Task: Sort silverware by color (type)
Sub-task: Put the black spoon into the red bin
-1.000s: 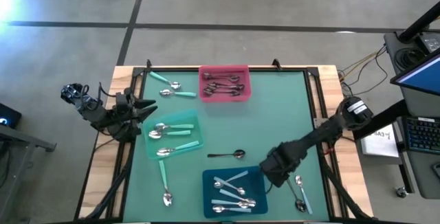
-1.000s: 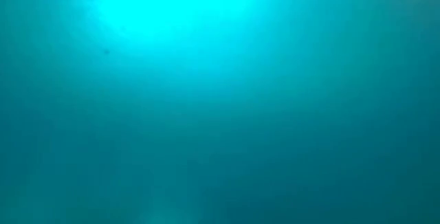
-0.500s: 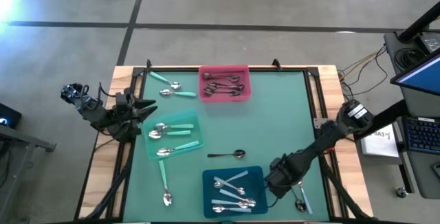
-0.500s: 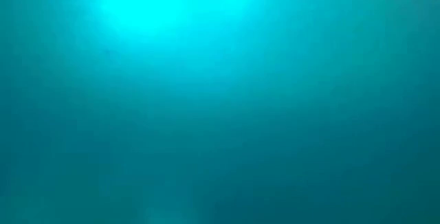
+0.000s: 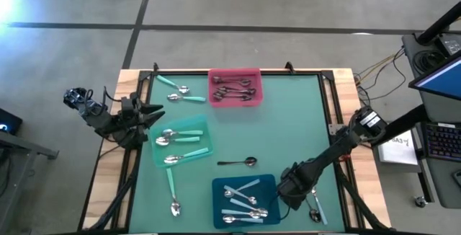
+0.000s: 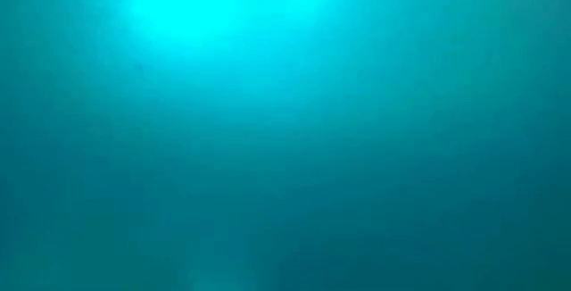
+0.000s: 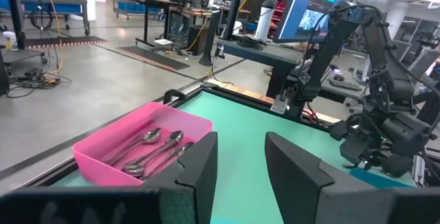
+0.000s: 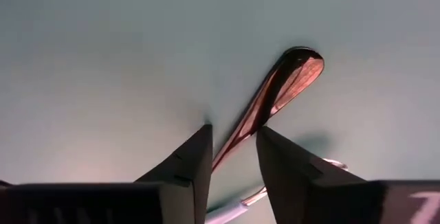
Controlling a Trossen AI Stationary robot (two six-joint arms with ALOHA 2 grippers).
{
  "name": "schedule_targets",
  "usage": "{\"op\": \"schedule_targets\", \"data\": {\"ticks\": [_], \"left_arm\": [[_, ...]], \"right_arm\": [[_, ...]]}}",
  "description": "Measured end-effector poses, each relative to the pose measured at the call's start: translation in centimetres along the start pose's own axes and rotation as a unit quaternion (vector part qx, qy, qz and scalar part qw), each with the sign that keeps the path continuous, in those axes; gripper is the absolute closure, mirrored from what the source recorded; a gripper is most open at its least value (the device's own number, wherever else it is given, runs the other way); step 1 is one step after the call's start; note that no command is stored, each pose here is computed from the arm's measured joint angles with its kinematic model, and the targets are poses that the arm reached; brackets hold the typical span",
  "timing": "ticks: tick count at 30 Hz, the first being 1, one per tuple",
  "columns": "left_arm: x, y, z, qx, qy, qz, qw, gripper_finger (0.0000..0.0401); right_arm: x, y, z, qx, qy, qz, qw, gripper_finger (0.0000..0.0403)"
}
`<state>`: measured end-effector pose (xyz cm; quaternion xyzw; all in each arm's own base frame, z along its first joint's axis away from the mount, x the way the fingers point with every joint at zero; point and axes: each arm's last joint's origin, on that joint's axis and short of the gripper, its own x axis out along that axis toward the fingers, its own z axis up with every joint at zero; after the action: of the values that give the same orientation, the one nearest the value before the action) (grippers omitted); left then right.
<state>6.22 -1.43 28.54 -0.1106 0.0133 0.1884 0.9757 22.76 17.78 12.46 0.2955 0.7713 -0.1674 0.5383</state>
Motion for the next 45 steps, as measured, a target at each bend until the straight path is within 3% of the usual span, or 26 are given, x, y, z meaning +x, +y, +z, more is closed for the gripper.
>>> {"op": "schedule_targets", "data": {"ticks": [10, 19, 33, 40, 45], "left_arm": [[0.0, 0.0, 0.0, 0.000, 0.000, 0.000, 1.000, 0.0294], [0.0, 0.0, -0.1, 0.004, 0.003, 0.001, 1.000, 0.0294], [0.0, 0.0, -0.2, 0.007, 0.010, -0.014, 1.000, 0.0294], [0.0, 0.0, -0.2, 0.008, 0.011, -0.014, 1.000, 0.0294], [0.0, 0.0, -0.2, 0.005, 0.011, -0.014, 1.000, 0.0294]], "right_arm": [[0.6, -1.4, 1.2, -0.010, 0.000, -0.011, 1.000, 0.0385], [-0.5, -2.7, 4.2, -0.049, -0.009, 0.000, 0.999, 0.0388], [-4.4, -7.4, 12.1, -0.076, -0.092, 0.028, 0.992, 0.0389], [-7.5, -10.0, 16.1, -0.108, -0.149, 0.057, 0.981, 0.0390], [-10.3, -11.6, 18.9, -0.133, -0.223, 0.061, 0.964, 0.0390]]}}
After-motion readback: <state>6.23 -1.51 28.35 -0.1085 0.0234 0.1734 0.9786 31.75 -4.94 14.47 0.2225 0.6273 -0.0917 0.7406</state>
